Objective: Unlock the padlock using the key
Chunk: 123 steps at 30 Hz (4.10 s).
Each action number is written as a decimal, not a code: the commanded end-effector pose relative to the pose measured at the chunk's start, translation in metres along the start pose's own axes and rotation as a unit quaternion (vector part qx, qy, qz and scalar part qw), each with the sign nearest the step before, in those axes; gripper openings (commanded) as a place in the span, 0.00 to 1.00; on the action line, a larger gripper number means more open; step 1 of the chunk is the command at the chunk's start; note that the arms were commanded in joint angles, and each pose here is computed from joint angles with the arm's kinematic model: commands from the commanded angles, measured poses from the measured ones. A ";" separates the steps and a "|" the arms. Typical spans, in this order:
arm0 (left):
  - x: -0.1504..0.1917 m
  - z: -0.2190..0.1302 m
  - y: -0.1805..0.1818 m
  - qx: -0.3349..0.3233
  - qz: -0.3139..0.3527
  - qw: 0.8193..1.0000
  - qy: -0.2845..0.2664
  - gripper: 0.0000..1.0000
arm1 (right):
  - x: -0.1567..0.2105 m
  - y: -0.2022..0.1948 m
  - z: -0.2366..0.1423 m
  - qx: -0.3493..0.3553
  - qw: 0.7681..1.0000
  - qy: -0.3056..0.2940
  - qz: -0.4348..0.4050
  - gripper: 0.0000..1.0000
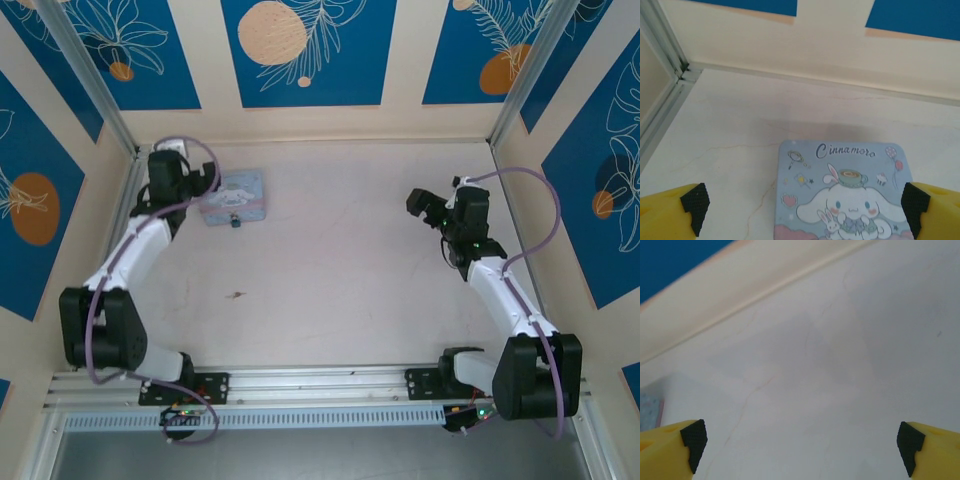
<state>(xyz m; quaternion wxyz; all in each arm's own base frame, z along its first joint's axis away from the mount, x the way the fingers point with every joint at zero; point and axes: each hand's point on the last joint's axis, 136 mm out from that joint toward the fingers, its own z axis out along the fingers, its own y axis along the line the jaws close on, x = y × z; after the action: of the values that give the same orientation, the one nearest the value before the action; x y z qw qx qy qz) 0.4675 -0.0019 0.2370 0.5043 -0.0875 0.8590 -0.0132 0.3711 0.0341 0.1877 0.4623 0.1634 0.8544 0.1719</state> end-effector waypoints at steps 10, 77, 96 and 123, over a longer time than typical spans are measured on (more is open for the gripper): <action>0.050 0.085 0.020 0.061 -0.079 0.969 0.228 1.00 | 0.077 0.054 -0.037 -0.080 0.980 0.177 0.046 0.98; 0.186 -0.055 -0.229 0.241 -0.063 0.940 0.231 1.00 | 0.098 0.103 0.062 -0.101 0.944 0.289 0.124 0.95; 0.179 -0.072 -0.195 0.197 -0.061 0.954 0.218 1.00 | 0.068 0.090 0.056 -0.087 0.957 0.247 0.124 0.95; 0.197 -0.106 -0.131 0.133 -0.125 0.958 0.220 1.00 | 0.100 0.102 0.089 -0.077 0.947 0.293 0.112 0.95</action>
<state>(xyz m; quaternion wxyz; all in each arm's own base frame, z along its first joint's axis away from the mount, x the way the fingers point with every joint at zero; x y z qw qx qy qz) 0.3059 -0.1852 0.1392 0.3077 -0.0984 0.9186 -0.2277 0.4032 0.1780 0.1095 0.1816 0.1653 0.9137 0.3237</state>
